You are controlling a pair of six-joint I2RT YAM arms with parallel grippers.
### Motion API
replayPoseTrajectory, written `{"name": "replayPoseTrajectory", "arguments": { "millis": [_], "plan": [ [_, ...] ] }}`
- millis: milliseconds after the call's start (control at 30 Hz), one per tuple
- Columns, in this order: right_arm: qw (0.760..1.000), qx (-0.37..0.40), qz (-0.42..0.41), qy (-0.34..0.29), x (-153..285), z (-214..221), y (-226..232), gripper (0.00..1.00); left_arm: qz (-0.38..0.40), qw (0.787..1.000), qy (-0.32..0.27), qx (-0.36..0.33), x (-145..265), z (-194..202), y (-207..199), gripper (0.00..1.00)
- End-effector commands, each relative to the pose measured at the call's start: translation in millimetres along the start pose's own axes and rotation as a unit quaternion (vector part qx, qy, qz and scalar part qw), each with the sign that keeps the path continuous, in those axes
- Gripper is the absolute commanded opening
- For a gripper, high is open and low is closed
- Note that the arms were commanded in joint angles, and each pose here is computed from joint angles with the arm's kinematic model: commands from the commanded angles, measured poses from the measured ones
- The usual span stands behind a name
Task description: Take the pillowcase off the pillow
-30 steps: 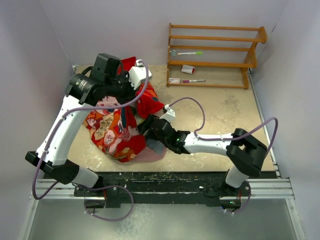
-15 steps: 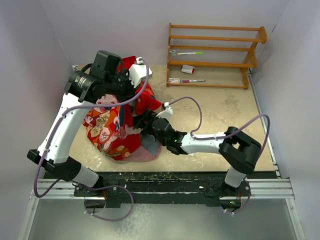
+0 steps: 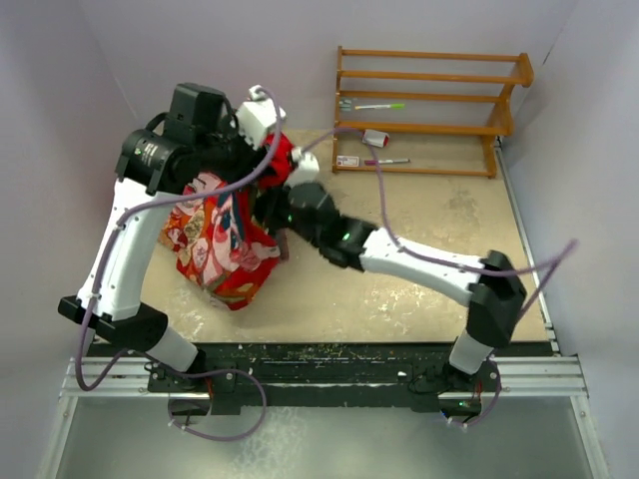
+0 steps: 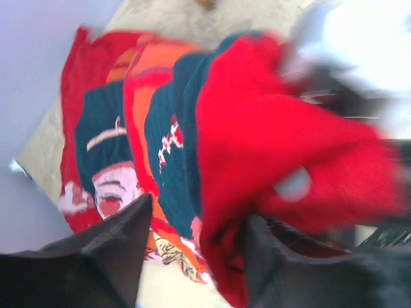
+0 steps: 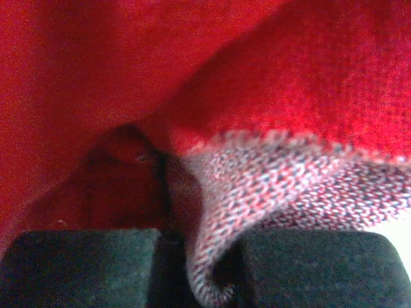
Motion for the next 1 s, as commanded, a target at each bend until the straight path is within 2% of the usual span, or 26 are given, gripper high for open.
{"name": "replayPoseTrajectory", "arguments": {
  "millis": [0, 67, 167, 233, 367, 467, 600, 767, 867, 967],
  "plan": [
    [0.976, 0.154, -0.130, -0.087, 98, -168, 58, 0.00, -0.108, 0.990, -0.062, 0.065, 15, -11, 38, 0.73],
    [0.967, 0.189, -0.138, -0.098, 129, -212, 66, 0.00, -0.095, 0.988, -0.097, 0.075, 27, -19, 38, 0.84],
    [0.958, 0.228, -0.152, -0.088, 160, -247, 80, 0.00, -0.042, 0.984, -0.162, 0.065, 60, -37, 25, 0.97],
    [0.951, 0.250, -0.156, -0.093, 165, -260, 87, 0.00, -0.013, 0.976, -0.210, 0.050, 90, -49, 14, 1.00],
    [0.938, 0.296, -0.178, -0.034, 146, -238, 83, 0.00, 0.012, 0.964, -0.264, 0.011, 132, -47, -2, 1.00],
    [0.927, 0.328, -0.181, 0.008, 128, -215, 79, 0.00, 0.022, 0.958, -0.285, -0.016, 144, -38, -12, 1.00],
    [0.919, 0.353, -0.168, 0.048, 111, -197, 70, 0.00, 0.012, 0.963, -0.268, -0.027, 142, -25, -13, 1.00],
    [0.916, 0.355, -0.179, 0.056, 95, -186, 73, 0.00, 0.045, 0.948, -0.313, -0.048, 157, -30, -23, 1.00],
    [0.900, 0.364, -0.232, 0.065, 97, -168, 88, 0.00, 0.010, 0.943, -0.328, -0.054, 155, -36, -15, 1.00],
    [0.884, 0.370, -0.277, 0.074, 105, -158, 102, 0.00, -0.017, 0.941, -0.326, -0.088, 146, -33, -8, 1.00]
  ]
}}
Point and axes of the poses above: each gripper's point midway between its finger pads, its own x axis back along the fingers, its own y axis along the line the jaws close on, z = x × y, the point moved 9 cm from there along x, back along the fingers, and after that the axes turned 8 degrees about x, right-handed, at the moved point
